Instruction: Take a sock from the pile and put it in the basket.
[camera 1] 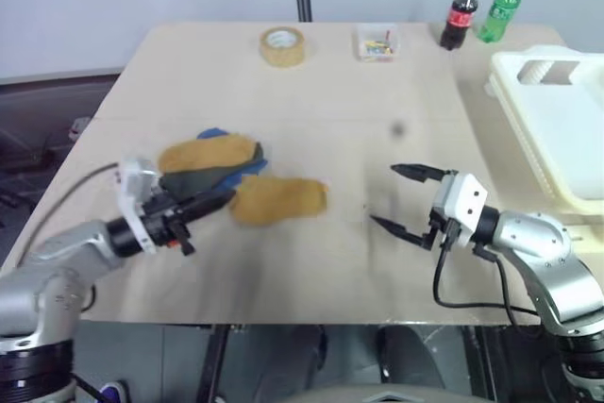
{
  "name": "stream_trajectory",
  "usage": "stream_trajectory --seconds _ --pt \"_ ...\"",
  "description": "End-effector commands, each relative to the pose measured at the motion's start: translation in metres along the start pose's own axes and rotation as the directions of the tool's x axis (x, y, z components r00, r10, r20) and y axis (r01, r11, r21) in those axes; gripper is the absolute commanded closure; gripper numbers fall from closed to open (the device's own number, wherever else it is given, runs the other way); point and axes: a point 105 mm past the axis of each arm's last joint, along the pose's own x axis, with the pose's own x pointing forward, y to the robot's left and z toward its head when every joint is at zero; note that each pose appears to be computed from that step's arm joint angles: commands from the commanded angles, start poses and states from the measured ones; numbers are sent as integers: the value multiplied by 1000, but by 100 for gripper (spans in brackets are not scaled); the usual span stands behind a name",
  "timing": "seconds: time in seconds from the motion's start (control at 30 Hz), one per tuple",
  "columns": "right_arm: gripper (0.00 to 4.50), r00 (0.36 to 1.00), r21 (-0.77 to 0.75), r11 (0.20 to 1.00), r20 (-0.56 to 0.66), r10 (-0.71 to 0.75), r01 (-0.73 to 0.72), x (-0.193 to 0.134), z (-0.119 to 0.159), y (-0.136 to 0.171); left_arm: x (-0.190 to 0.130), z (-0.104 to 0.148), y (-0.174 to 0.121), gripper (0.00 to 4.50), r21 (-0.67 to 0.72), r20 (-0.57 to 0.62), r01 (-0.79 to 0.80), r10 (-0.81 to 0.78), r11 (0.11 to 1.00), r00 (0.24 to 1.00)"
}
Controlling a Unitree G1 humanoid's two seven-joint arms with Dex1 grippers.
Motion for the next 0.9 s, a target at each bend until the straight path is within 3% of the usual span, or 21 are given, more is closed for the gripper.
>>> stream_trajectory --seconds 0.03,0.1,0.2,0.33,0.43,0.6,0.7,0.8,0.9 --pt "0 998 -6 998 15 -62 62 -9 7 -7 -4 52 -18 446 76 -13 101 -100 992 995" --pt "0 996 -3 996 4 -89 89 -13 6 -9 6 69 -25 446 113 -68 146 -139 983 988" --pt "0 992 3 992 -7 -125 125 -19 7 -12 32 64 -30 446 165 -195 185 -152 969 969" --pt "0 986 29 986 -40 -163 164 -28 5 -12 104 15 -46 446 143 -321 328 -270 934 908" --pt "0 959 -15 966 -122 -256 256 -37 4 -14 167 -37 -48 446 156 -407 363 -275 919 871" --pt "0 952 17 961 -144 -271 276 -38 6 -8 209 -55 -72 446 110 -364 460 -395 881 844" --pt "0 949 45 958 -158 -275 285 -36 8 -6 216 -44 -74 329 108 -294 458 -412 883 863" --pt "0 950 105 953 -170 -264 283 -31 9 -3 207 -17 -67 205 134 -161 403 -382 905 910" --pt "0 956 170 951 -190 -224 257 -21 6 3 186 -4 -49 205 186 -107 319 -303 929 947"
